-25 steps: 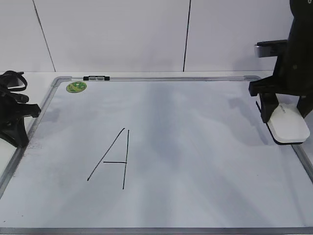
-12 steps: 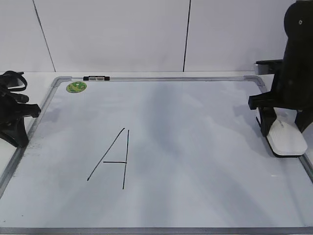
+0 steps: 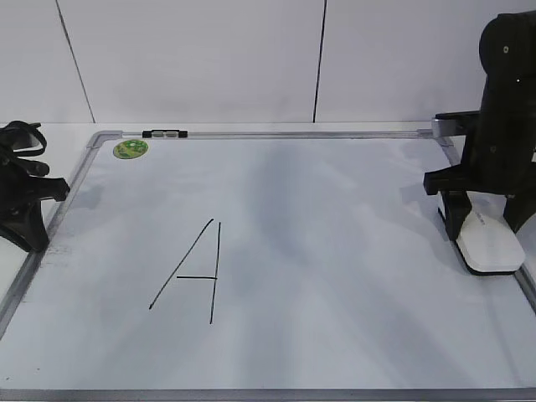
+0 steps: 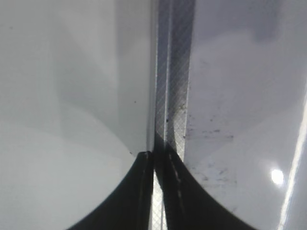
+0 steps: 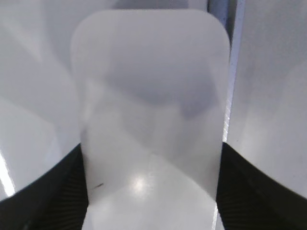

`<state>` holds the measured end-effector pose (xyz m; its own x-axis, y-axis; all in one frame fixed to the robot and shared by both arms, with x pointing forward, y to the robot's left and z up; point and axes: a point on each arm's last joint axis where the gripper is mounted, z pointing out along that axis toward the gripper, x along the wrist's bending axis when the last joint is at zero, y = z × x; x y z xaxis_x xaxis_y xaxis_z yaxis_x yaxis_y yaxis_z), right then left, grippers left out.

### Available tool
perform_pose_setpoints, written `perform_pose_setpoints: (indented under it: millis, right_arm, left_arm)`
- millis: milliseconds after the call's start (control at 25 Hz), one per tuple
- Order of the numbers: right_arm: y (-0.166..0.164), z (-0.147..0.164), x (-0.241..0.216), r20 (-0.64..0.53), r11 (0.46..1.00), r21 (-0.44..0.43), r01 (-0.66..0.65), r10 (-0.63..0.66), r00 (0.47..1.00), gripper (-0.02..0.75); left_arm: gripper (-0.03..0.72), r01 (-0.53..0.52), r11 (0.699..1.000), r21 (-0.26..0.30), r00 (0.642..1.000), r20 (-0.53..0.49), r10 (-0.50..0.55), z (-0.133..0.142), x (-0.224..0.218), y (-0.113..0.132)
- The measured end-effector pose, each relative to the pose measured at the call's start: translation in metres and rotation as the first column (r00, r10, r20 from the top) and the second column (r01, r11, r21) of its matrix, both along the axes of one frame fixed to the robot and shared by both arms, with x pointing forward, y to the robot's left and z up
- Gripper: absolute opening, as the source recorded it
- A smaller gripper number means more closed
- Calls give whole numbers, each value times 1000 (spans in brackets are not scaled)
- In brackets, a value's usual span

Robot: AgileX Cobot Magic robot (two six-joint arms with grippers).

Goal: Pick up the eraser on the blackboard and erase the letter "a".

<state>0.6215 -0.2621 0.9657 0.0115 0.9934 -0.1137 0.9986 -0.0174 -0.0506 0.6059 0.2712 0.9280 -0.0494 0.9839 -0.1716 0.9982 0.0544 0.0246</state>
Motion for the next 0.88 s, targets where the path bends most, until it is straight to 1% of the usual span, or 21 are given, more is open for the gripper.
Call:
perform_pose_setpoints:
  millis: [520, 720, 800, 880]
  right_arm:
    - [0, 0, 0, 5, 1000, 1, -1, 1, 1000, 534]
    - [1, -8, 2, -15, 1000, 4, 2, -2, 1000, 535]
    - [1, -9, 2, -17, 1000, 4, 0, 0, 1000, 550]
    - [1, -10, 2, -22, 1000, 4, -2, 2, 1000, 583]
  left_arm:
    - [43, 0, 1000, 0, 1000, 0, 0, 0, 0, 0]
    - [43, 0, 1000, 0, 1000, 0, 0, 0, 0, 0]
    - [43, 0, 1000, 0, 1000, 0, 0, 0, 0, 0]
    - [43, 0, 1000, 0, 1000, 0, 0, 0, 0, 0]
